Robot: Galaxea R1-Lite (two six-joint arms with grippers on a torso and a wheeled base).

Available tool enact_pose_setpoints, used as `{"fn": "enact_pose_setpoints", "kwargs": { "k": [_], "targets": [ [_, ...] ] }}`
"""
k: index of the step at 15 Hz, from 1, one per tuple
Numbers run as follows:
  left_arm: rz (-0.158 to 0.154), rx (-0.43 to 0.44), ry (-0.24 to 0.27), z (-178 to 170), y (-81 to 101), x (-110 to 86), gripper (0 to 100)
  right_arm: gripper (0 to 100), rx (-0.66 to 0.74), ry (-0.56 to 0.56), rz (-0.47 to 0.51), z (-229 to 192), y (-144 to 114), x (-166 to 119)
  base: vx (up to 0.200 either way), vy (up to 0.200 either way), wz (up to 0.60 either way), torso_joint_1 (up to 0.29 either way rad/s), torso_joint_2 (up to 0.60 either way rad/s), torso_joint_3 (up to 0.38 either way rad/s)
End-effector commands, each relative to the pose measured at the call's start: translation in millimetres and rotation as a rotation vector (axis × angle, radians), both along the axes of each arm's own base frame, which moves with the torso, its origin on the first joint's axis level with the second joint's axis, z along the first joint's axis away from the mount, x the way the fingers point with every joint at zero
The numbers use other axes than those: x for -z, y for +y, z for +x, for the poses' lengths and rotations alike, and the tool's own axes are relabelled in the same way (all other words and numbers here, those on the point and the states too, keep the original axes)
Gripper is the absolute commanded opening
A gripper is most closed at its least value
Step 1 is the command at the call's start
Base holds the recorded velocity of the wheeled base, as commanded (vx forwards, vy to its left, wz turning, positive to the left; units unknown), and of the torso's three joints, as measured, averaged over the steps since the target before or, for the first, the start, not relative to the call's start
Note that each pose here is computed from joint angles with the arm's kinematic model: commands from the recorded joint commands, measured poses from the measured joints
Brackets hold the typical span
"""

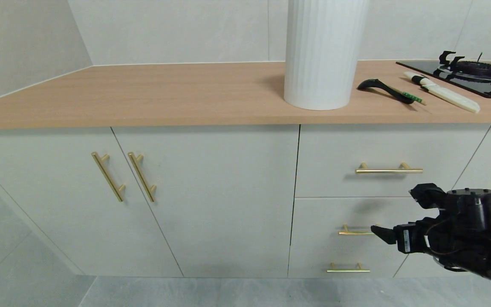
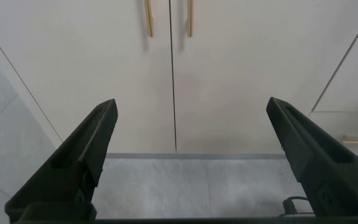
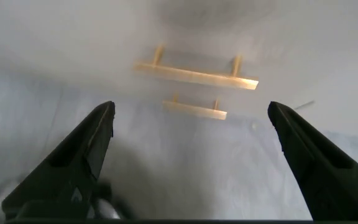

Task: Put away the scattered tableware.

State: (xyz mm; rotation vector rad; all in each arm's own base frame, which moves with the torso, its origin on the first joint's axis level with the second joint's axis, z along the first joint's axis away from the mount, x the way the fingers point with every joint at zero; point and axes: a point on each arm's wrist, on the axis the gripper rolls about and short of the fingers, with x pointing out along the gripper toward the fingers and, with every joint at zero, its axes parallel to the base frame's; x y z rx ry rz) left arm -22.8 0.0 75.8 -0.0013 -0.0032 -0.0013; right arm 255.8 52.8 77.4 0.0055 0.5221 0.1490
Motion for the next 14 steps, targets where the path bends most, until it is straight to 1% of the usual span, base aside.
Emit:
{"fn": "enact_pose_setpoints", "kwargs": {
  "k": [1, 5, 7, 10, 11, 14],
  "targets": [
    [0.000, 0.000, 0.000, 0, 0.0, 0.0, 100, 100, 0.058, 0.054, -0.012, 8, 1, 29, 0.000, 0.000, 0.00, 0.000, 0.00, 0.000],
    [0.000, 0.000, 0.000, 0, 0.0, 0.0, 100, 100, 0.062, 0.074, -0.020, 15, 3, 44, 0.000, 0.000, 0.00, 0.000, 0.00, 0.000],
    [0.000, 0.000, 0.000, 0, 0.0, 0.0, 100, 100, 0.072, 0.034, -0.020, 19, 5, 47, 0.000, 0.000, 0.00, 0.000, 0.00, 0.000],
    [0.000, 0.000, 0.000, 0, 0.0, 0.0, 100, 100, 0.112, -0.008, -0.030, 29, 6, 65, 0.000, 0.000, 0.00, 0.000, 0.00, 0.000],
    [0.000, 0.000, 0.000, 0, 0.0, 0.0, 100, 100, 0.133, -0.033, -0.037, 35, 8, 75, 0.000, 0.000, 0.00, 0.000, 0.00, 0.000],
    [0.000, 0.000, 0.000, 0, 0.0, 0.0, 100, 100, 0.184, -0.070, -0.057, 48, 9, 91, 0.000, 0.000, 0.00, 0.000, 0.00, 0.000]
  ]
}}
